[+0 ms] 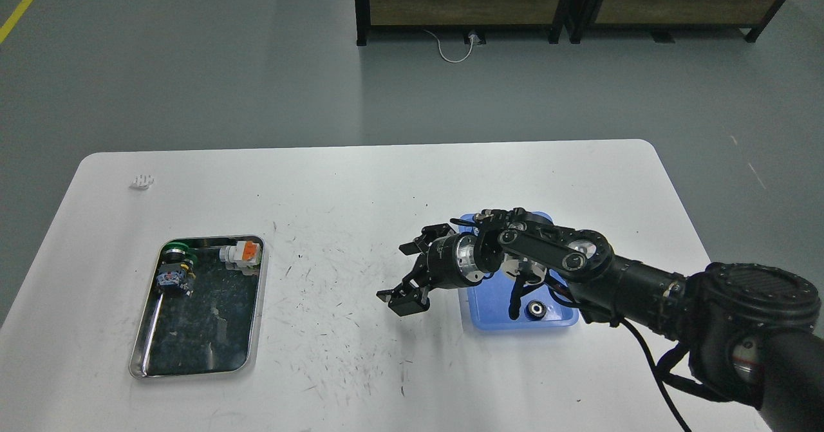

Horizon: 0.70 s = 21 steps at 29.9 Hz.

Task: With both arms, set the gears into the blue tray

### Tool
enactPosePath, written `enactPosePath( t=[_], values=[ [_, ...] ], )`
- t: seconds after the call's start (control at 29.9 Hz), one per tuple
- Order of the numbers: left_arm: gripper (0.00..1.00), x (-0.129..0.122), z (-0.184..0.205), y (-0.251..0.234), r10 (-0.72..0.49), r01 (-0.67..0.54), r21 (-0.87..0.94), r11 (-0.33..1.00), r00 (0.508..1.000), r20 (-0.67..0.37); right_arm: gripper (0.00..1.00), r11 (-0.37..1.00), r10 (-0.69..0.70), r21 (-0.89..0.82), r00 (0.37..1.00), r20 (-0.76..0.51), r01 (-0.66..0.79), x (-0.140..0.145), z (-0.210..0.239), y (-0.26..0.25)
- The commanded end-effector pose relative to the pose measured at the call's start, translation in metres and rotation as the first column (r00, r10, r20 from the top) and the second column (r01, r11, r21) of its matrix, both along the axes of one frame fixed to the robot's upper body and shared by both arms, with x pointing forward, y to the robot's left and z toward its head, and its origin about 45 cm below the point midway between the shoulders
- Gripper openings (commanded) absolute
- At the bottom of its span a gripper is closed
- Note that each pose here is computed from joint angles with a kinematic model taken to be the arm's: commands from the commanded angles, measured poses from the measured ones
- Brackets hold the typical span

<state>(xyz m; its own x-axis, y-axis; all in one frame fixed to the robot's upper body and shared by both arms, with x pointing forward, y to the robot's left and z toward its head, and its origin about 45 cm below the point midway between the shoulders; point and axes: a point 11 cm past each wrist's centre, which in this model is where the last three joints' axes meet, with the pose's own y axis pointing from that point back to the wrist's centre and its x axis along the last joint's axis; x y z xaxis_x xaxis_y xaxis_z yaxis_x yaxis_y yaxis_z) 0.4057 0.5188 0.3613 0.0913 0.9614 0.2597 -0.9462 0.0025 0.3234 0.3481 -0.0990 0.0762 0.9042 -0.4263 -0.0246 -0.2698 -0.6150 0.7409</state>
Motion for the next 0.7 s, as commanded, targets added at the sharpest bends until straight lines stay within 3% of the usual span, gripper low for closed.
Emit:
enactPosePath(
  t=[0.0,0.27,0.5,0.67],
  values=[
    [0.98,-0.004,0.005,0.006,0.006,-0.006,-0.003,1.000,1.000,0.008,0.99,0.999,0.025,-0.038,1.000,0.007,-0.025,-0.005,-0.007,0.000],
    [0.98,-0.007,0.009,0.011,0.009,-0.009,-0.002,1.000,1.000,0.020,0.99,0.996,0.057,-0.062,0.998,0.007,-0.057,-0.011,-0.014,0.006],
    [0.98,-0.009,0.010,0.012,0.003,-0.003,-0.004,1.000,1.000,0.020,0.88,0.995,0.077,-0.062,0.997,0.006,-0.077,-0.016,-0.017,0.014],
    [0.98,-0.008,0.011,0.012,0.003,-0.002,-0.004,1.000,1.000,0.021,0.87,0.993,0.092,-0.079,0.996,0.007,-0.091,-0.018,-0.020,0.012]
  ],
)
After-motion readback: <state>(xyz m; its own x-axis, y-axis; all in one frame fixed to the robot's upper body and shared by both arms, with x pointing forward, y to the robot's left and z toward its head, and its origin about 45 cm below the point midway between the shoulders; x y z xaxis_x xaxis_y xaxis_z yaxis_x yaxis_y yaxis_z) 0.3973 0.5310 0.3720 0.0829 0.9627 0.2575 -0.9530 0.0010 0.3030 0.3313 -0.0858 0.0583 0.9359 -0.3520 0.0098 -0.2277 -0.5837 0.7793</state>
